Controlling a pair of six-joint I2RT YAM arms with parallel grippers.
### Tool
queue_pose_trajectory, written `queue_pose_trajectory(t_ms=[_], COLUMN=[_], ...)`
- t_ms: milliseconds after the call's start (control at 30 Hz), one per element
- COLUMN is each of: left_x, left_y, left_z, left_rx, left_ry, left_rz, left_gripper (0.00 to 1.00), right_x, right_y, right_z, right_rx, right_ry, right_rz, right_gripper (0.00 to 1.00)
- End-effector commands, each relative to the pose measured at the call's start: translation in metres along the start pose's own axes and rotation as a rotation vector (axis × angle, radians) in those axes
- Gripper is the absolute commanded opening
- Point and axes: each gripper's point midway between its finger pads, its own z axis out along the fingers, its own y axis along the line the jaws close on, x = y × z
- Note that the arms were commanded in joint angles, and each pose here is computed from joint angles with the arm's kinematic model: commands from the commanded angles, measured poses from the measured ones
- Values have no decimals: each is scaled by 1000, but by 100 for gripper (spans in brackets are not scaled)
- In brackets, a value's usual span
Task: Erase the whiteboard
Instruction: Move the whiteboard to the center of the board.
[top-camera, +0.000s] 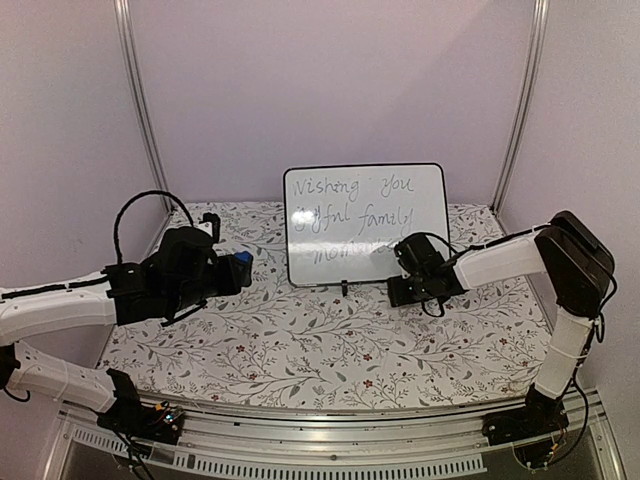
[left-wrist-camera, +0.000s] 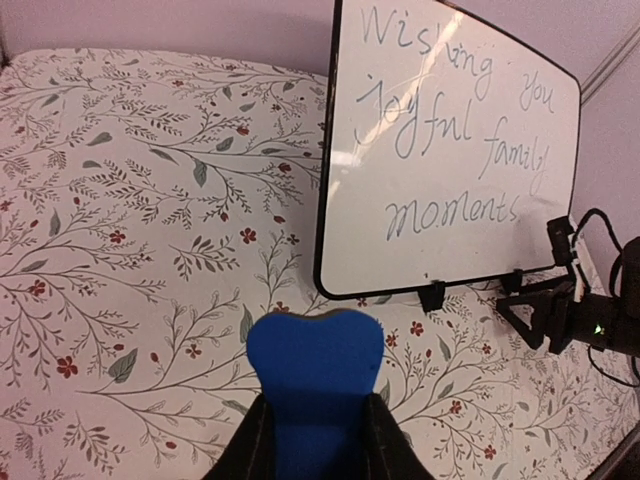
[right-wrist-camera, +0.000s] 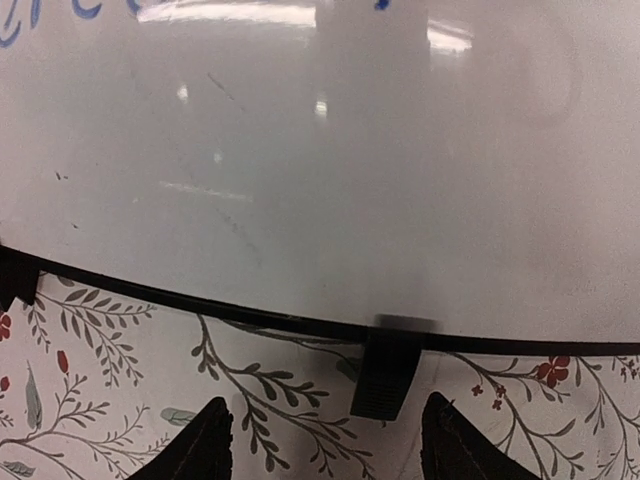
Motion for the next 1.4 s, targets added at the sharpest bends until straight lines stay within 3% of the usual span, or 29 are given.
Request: queue_pose_trajectory(t_ms=[0,167,300,400,500,700,1033,1367], left_x=[-3,-6,-4,-1,2,2,-1,-11], left_y=[10,14,18,19,20,20,18,17], left_z=[-3,-4,-2,1,4,7,11,8], left_rx=[-28,-40,-57,-65,-75,-86,-103,-90], left_ry=[-17,-30,-20,-4,3,2,1,-21], left_rz=[-19,-32,-37,-29,-30,-18,1,10], left_gripper=[15,19,10,10,12,12,13,2], right_x=[-17,-18,-16,-14,-11,-15,-6,9], right_y=[1,2,1,1,1,1,3,19], right_z=[5,7,10,11,12,9,13,8], right_rx=[-4,-4,2,7,3,0,7,47], right_ry=[-57,-65,-64,-59,-51,-79,-62,-67], right_rz=[14,-1,-6,-11,-19,-18,-40,-92], right_gripper=[61,58,57,53,40,39,20,9])
